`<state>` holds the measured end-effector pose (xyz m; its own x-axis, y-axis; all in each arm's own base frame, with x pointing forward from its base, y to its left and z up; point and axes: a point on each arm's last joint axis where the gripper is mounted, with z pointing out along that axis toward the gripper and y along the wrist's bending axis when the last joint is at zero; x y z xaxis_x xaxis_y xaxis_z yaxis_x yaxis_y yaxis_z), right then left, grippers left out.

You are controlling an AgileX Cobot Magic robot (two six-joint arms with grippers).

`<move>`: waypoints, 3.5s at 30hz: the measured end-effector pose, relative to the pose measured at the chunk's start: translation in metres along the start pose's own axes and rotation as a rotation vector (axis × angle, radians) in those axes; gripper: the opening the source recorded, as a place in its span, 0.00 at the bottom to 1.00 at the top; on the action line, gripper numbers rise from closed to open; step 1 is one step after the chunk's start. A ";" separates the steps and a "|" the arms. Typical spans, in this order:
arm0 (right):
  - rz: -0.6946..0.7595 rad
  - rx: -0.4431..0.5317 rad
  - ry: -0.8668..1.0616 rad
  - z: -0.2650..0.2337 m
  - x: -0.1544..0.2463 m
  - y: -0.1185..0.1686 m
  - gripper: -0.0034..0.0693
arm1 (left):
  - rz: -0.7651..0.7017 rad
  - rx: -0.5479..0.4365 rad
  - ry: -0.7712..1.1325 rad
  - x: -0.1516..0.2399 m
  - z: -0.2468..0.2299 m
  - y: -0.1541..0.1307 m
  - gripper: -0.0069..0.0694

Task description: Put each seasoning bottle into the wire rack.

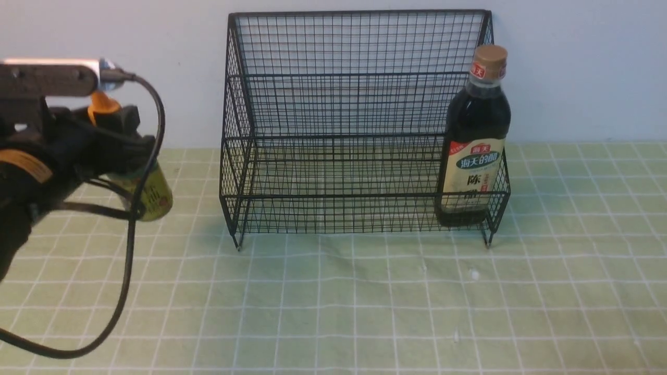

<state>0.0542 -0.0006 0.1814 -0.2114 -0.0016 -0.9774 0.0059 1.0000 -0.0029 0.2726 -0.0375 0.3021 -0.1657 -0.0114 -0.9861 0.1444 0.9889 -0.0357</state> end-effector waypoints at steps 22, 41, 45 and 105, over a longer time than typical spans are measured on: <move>0.000 0.000 0.000 0.000 0.000 0.000 0.03 | 0.018 0.251 0.064 0.020 0.080 -0.085 0.46; 0.000 0.000 0.000 0.000 0.000 0.000 0.03 | 0.036 0.230 0.225 0.048 0.092 -0.085 0.59; 0.000 0.000 0.000 0.000 0.000 0.000 0.03 | 0.047 0.219 0.233 0.028 0.075 -0.082 0.69; 0.000 0.000 -0.001 0.000 0.000 0.000 0.03 | 0.106 -0.039 0.052 0.156 -0.198 0.003 0.08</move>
<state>0.0542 -0.0006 0.1815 -0.2106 -0.0016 -0.9776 0.0058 1.0000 -0.0029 0.0541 -0.0075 0.1807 -0.2017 0.1006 -0.9743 0.1257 0.9892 0.0761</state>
